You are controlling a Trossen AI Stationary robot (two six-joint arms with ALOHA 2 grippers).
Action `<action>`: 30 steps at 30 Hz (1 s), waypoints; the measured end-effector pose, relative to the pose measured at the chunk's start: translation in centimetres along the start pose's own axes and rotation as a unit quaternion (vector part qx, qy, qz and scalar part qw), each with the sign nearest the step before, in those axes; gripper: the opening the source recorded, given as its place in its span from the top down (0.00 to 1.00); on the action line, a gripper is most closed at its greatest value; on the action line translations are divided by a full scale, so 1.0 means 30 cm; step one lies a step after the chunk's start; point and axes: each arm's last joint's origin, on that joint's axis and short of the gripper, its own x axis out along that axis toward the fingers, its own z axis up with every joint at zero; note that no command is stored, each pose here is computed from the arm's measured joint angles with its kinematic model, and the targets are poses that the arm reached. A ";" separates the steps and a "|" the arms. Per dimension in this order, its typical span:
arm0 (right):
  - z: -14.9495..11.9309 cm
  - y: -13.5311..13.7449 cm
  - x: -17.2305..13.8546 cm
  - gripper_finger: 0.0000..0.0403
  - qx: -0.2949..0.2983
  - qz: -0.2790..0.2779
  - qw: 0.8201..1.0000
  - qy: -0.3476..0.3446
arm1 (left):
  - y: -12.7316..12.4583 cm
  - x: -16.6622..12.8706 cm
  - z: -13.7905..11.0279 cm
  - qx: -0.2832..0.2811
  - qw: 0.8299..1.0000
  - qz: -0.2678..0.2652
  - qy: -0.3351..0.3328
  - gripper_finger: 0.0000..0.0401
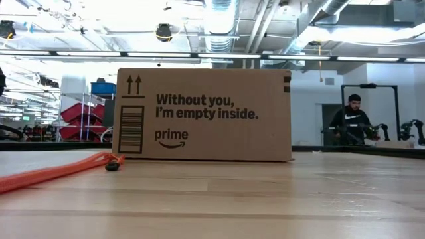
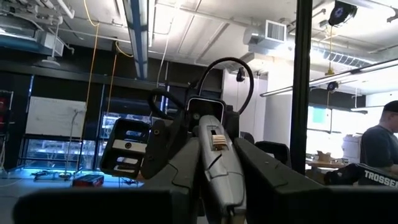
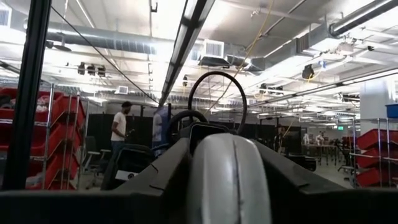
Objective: Unpack boxes
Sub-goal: Open the cardboard box with the silver cutter
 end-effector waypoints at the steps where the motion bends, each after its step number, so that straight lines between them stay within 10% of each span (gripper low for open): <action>1: 0.000 0.000 0.000 0.67 -0.001 0.000 1.000 0.000 | 0.000 0.000 -0.001 0.000 1.000 -0.002 0.001 0.85; 30: 0.038 -0.011 -0.005 0.67 -0.026 -0.004 1.000 -0.001 | 0.000 -0.019 0.031 0.010 1.000 0.002 0.020 0.85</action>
